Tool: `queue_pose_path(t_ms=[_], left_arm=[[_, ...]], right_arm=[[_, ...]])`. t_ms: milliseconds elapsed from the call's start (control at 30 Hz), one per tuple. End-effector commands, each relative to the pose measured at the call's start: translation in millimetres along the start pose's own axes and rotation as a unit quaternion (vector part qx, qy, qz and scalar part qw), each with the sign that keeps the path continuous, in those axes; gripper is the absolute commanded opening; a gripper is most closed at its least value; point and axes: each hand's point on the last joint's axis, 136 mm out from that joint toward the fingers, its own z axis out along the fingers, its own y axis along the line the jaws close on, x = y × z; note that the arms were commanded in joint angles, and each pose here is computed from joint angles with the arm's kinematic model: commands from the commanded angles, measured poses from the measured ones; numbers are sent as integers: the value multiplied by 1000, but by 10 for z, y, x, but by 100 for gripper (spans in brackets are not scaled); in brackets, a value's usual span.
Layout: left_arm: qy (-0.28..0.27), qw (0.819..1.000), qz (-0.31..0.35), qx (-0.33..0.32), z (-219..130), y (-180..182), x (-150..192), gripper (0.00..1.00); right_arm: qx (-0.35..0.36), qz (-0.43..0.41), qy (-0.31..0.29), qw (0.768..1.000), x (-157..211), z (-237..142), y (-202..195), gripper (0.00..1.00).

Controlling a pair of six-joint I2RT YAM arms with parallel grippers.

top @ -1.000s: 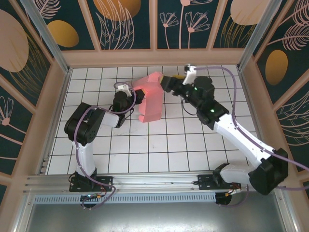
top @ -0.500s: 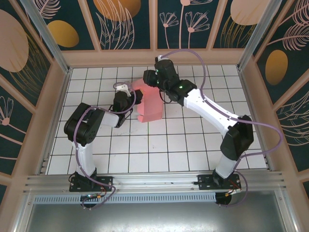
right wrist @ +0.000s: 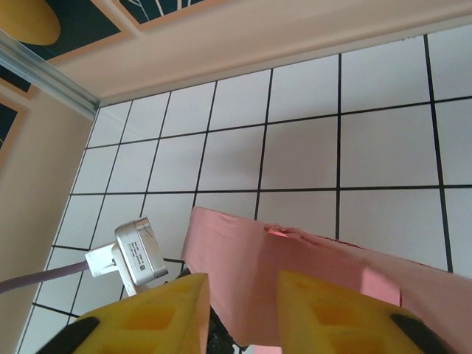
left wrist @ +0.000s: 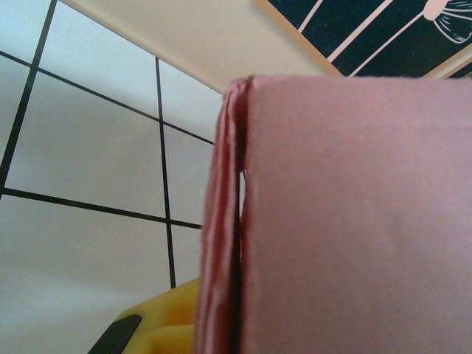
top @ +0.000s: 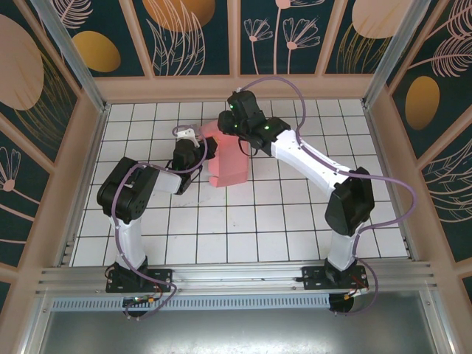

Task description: Fold the paper box

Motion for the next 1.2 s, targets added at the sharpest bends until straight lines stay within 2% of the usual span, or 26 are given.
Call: queue_pose_path(t_ms=[0,133,233,300,367,467,500,567,633,667,700,767,867,1000,1167], left_arm=[[-16,1000,6,6,-1,-80,-121,0],[-14,1000,5,4,5,-69,-110,0],[-14,1000,6,4,2,-77,-114,0],[-15,1000,7,3,-4,-75,-123,0],[-13,1000,7,2,-1,-66,-111,0],[-11,1000,6,2,3,-62,-102,0],[-12,1000,6,3,6,-72,-107,0],[-11,1000,7,3,4,-75,-104,0],[-12,1000,7,1,3,-65,-106,0],[-11,1000,5,0,7,-58,-103,0],[-10,1000,3,-1,11,-52,-97,0],[-5,1000,0,-3,25,-47,-86,0],[20,1000,-12,-21,78,33,-33,0],[26,999,-18,-19,60,44,-32,0],[39,999,8,5,31,-59,-9,0]], right_arm=[[-8,14,1,1000,-59,25,58,25],[-2,21,6,1000,-46,50,35,17],[1,24,8,1000,-35,53,20,3],[0,25,6,1000,-46,40,21,3],[1,27,5,1000,-48,42,19,17],[2,26,8,1000,-40,47,19,22],[2,26,7,1000,-46,40,15,20],[0,25,7,1000,-46,36,24,7],[-2,24,3,1000,-68,11,41,3],[-3,24,2,1000,-69,6,48,5],[-6,23,-1,1000,-85,-18,60,11],[-19,14,-7,1000,-109,-80,120,32],[-45,-27,-27,998,-150,-282,293,50],[-70,-66,-71,993,-286,-671,385,60],[-82,-79,-128,985,-511,-1089,104,62]])
